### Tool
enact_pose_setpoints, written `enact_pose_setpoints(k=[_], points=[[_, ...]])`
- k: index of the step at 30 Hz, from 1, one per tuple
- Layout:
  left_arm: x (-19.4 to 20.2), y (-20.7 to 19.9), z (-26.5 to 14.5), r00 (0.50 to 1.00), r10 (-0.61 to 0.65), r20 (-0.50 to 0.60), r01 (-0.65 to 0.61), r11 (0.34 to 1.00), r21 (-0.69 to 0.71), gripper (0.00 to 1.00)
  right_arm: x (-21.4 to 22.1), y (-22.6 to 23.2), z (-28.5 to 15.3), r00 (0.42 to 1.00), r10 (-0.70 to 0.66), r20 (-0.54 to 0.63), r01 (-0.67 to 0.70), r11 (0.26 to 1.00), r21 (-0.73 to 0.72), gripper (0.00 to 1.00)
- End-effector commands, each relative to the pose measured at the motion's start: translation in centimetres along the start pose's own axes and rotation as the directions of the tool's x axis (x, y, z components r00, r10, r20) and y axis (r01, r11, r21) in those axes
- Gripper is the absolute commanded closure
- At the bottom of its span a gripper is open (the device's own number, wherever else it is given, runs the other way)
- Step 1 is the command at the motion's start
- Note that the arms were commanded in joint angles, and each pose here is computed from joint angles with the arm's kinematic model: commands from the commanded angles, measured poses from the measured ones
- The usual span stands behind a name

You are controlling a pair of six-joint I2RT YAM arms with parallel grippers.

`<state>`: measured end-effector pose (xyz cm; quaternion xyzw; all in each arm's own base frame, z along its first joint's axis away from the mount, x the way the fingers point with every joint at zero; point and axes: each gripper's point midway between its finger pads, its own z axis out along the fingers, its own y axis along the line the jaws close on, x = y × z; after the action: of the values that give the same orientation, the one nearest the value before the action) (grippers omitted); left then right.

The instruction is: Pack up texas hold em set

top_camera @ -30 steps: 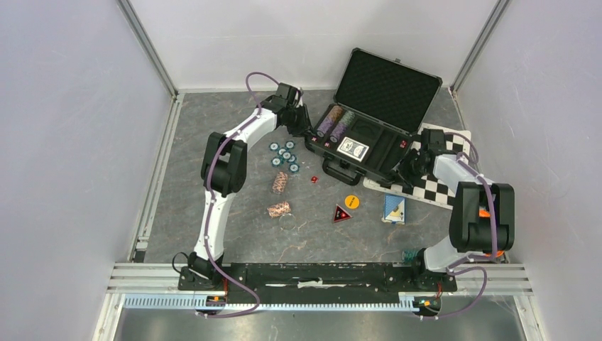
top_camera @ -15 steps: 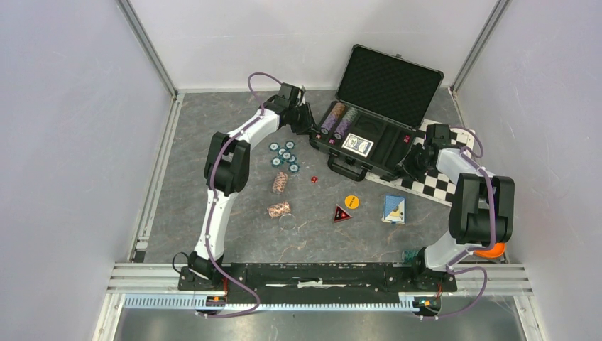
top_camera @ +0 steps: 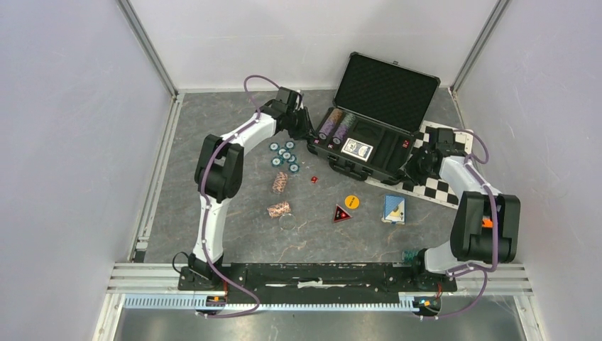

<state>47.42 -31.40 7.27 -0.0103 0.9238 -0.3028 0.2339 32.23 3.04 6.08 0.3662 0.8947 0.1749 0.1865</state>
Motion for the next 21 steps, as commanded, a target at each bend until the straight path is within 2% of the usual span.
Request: enact_pose_setpoints(k=[1, 6, 13, 17, 21], points=[[2.9, -9.1, -4.9, 0.996, 0.029, -0.088, -0.009, 0.975, 0.222, 0.91, 0.6, 7.0, -3.6, 1.0, -0.022, -0.02, 0.015, 0.955, -0.297, 1.0], [2.7, -9.3, -5.8, 0.996, 0.033, -0.082, -0.014, 0.974, 0.225, 0.92, 0.5, 7.2, -3.7, 0.999, -0.03, -0.015, 0.025, 0.955, -0.297, 1.0], [5.4, -6.6, -4.1, 0.99, 0.013, -0.141, 0.012, 0.984, 0.18, 0.92, 1.4, 5.5, -2.2, 0.999, -0.029, -0.037, 0.019, 0.97, -0.244, 1.0], [5.6, -5.8, -1.8, 0.988, 0.01, -0.155, 0.017, 0.984, 0.175, 0.92, -0.7, 5.9, -0.9, 0.999, -0.045, 0.019, 0.048, 0.973, -0.227, 1.0], [3.8, -6.1, -0.2, 0.992, 0.021, -0.124, 0.002, 0.984, 0.18, 0.92, -3.6, 7.5, 0.2, 0.996, -0.06, 0.073, 0.075, 0.972, -0.223, 1.0]])
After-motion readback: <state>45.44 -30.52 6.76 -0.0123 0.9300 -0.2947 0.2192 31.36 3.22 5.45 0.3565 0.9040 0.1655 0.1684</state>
